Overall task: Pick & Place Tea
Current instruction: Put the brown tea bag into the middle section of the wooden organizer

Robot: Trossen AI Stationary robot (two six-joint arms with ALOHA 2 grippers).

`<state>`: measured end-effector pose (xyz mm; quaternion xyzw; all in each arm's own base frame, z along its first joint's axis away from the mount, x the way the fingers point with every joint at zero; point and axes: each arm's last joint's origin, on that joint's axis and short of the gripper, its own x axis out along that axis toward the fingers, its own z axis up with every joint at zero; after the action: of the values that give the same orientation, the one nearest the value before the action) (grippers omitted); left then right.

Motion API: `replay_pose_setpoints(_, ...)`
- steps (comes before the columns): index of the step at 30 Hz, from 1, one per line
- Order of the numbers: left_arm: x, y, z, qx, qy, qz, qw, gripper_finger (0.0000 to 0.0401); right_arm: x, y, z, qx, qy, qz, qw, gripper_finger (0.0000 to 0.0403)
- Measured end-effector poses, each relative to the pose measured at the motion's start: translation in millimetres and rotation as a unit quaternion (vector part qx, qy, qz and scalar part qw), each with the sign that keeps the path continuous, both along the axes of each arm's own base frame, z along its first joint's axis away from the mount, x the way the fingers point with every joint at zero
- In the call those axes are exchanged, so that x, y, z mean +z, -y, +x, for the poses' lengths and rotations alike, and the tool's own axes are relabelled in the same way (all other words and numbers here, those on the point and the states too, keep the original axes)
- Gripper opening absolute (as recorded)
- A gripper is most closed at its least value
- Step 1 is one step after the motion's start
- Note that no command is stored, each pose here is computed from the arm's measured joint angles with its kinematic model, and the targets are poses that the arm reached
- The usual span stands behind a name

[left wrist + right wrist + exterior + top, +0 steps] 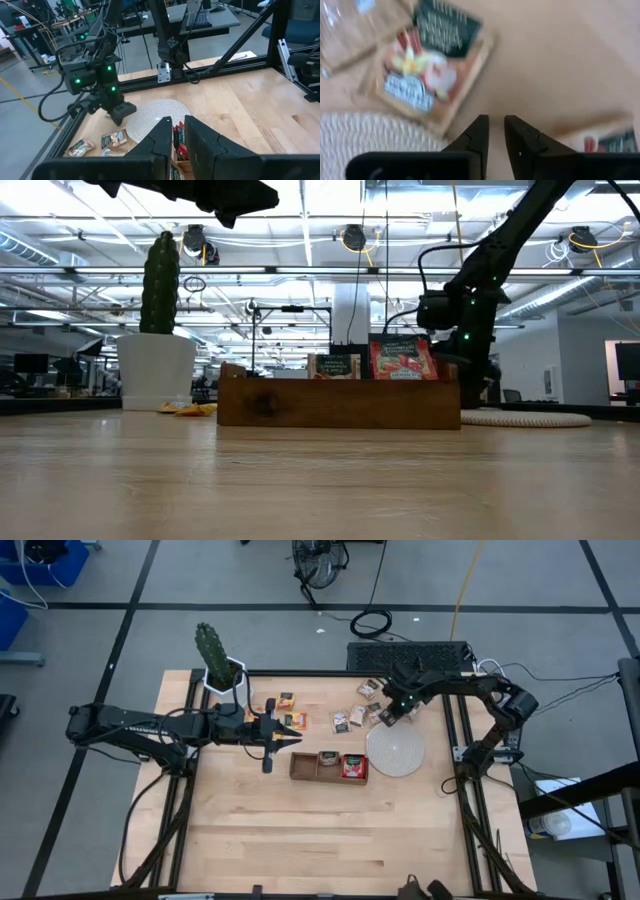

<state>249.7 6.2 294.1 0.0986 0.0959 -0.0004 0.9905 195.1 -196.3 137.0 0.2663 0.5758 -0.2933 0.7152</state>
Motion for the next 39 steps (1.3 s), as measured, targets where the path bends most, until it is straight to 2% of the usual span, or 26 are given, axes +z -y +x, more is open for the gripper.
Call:
replay_pose_setpoints(7, 0.0, 0.0, 0.0, 0.0, 0.0, 0.0, 1.0, 0.0058, 10.0, -16.4, -16.0, -0.012, -0.06, 0.049, 0.997, 0.0068)
replay_pose_setpoints(11, 0.0, 0.0, 0.0, 0.0, 0.0, 0.0, 1.0, 0.0058, 27.3, -20.9, -21.8, -0.022, -0.068, 0.013, 0.997, 0.0066)
replay_pose_setpoints(15, 0.1, 0.1, 0.0, 0.0, 0.0, 0.0, 1.0, 0.0058, 51.2, -26.1, -30.2, 0.001, -0.08, -0.06, 0.995, 0.0067)
replay_pose_setpoints(17, 0.1, 0.1, 0.0, 0.0, 0.0, 0.0, 1.0, 0.0058, 58.8, -28.1, -33.8, 0.019, -0.084, -0.079, 0.993, 0.0078)
replay_pose_setpoints(19, 0.1, 0.1, 0.0, 0.0, 0.0, 0.0, 1.0, 0.0058, 61.6, -29.0, -38.1, 0.017, -0.088, -0.075, 0.993, 0.0102)
replay_pose_setpoints(26, 0.1, 0.0, 0.0, 0.0, 0.0, 0.0, 1.0, 0.0058, 48.7, -20.2, -47.3, -0.041, -0.106, -0.02, 0.993, 0.0232)
replay_pose_setpoints(29, 0.2, 0.1, 0.0, 0.0, 0.0, 0.0, 1.0, 0.0058, 39.4, -8.1, -54.1, -0.075, -0.083, 0.02, 0.994, 0.0274)
replay_pose_setpoints(33, 0.1, 0.1, 0.0, 0.0, 0.0, 0.0, 1.0, 0.0058, 26.7, 2.7, -60.8, -0.102, -0.059, 0.045, 0.992, 0.0296)
replay_pose_setpoints(39, 0.1, 0.1, 0.0, 0.0, 0.0, 0.0, 1.0, 0.0058, 10.5, 1.1, -60.6, -0.102, -0.05, 0.034, 0.993, 0.0288)
